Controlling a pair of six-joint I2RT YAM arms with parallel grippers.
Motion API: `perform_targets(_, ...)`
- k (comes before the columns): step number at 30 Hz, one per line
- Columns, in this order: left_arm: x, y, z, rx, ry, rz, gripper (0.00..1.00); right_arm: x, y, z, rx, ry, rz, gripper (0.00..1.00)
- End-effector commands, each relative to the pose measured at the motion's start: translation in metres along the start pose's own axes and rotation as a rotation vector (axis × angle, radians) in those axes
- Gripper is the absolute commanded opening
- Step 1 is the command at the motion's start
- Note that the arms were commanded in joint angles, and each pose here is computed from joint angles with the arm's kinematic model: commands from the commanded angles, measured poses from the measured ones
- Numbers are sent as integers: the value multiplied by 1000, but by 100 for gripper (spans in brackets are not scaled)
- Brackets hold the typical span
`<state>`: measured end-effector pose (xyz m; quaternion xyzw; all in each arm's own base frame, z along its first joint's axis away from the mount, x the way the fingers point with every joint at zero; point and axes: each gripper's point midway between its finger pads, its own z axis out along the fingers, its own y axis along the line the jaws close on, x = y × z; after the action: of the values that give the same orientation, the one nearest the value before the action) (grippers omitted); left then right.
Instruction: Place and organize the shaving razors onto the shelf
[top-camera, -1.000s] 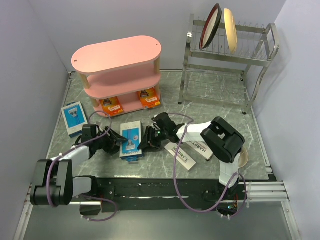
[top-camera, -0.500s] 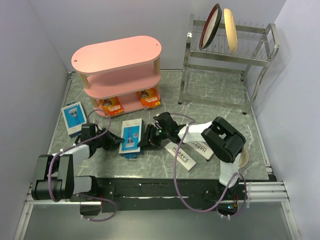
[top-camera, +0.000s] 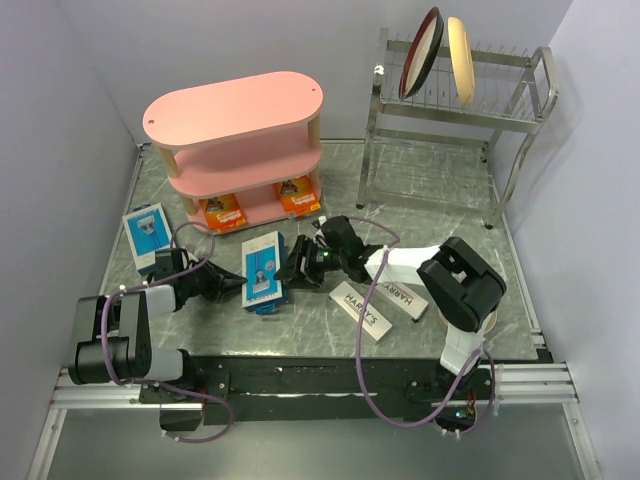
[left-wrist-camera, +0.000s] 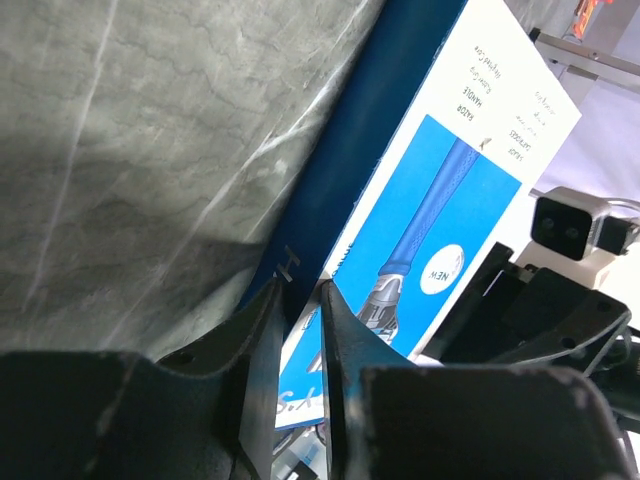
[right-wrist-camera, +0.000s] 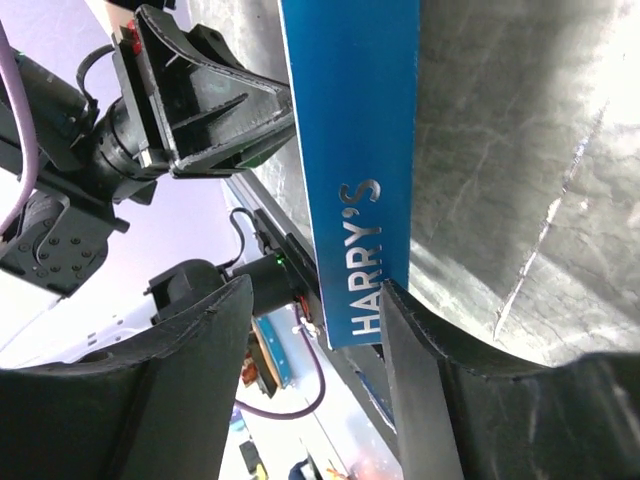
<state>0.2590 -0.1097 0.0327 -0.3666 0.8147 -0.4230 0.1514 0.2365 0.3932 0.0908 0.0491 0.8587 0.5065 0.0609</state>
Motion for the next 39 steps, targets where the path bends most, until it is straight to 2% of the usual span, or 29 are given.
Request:
perform_targets(1,21,52,-4,-195,25,-78,18,-8,15,6,15,-4,-94,62)
perform_targets(5,22,58,-5,-213,21,-94,19,-5,-4,0,109,-15,-100,64)
perform_targets(14,22,67,-5,-244,25,-118,19,-3,-22,-6,180,-29,-114,72)
perform_targets(19,22,68,-4,-249,28,-121,19,1,-10,5,77,-5,-52,78)
perform_targets(24,22,67,-4,-244,25,-118,19,9,4,24,1,64,-27,77)
perform_targets(29,18,64,-5,-231,9,-123,20,17,4,29,-13,100,-18,71)
perform_targets(32,14,58,-7,-210,-5,-119,21,18,1,24,-4,100,-46,57)
perform_targets(33,12,55,-7,-202,-12,-114,21,17,3,22,-6,98,-66,49)
perform_targets(36,7,47,-11,-184,-40,-96,28,19,6,15,-11,100,-138,35)
perform_targets(38,2,35,-15,-143,-62,-46,34,17,8,10,-22,101,-172,31)
perform_targets(39,-1,27,-17,-124,-74,-21,41,15,14,5,-35,94,-187,28)
